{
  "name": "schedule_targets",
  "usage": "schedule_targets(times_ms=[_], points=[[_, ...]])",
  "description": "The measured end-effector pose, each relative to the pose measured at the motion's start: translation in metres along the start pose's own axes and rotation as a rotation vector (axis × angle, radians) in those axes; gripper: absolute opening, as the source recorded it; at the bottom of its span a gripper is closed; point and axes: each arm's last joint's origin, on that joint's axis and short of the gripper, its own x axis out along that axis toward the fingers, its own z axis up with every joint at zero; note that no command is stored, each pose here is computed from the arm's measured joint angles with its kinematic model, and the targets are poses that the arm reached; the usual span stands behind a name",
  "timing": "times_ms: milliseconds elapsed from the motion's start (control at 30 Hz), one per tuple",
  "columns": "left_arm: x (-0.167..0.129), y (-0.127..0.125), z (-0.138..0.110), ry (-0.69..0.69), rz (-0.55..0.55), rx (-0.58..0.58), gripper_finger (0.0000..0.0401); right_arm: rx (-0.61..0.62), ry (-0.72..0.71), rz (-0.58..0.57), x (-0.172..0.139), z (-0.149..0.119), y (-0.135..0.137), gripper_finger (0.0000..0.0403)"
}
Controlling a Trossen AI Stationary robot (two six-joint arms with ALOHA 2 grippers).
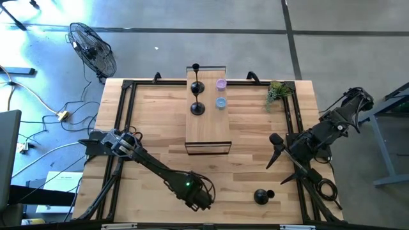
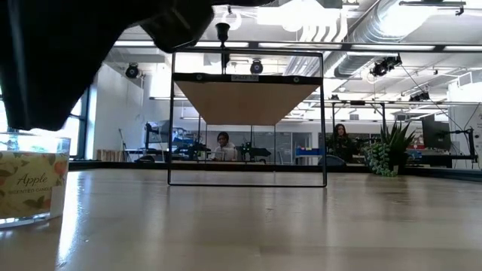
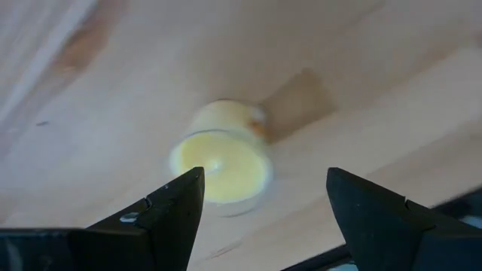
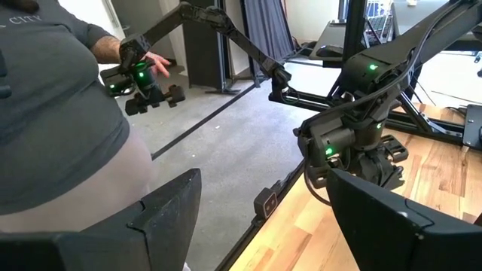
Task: Pick & Place candle stick holders
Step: Put the yellow scented candle on the shelf
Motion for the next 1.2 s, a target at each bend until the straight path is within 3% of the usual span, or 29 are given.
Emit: schedule_targets(times_ms=[233,767,1067,1200], points=[[-0.001,-0.016,0.002,-0.029,-0.167,0.013,0.0273,0.023,-0.009,0.001,0.0,0.001,0.0,0.0281],[-0.001,-0.016,0.002,-0.039,-0.163,0.007,0.0273,0.019,-0.005,0.027,0.0,0.001,0.001,0.0281],[-0.002,-0.017,-0.001,0.095,-0.175,-0.208,0.0273,0.006,0.02,0.038,0.0,-0.002,0.001,0.0281],[-0.002,-0.016,-0.001,0.098,-0.168,-0.214,0.0273,-0.006,0.019,0.038,0.0,-0.002,0.001,0.0281]])
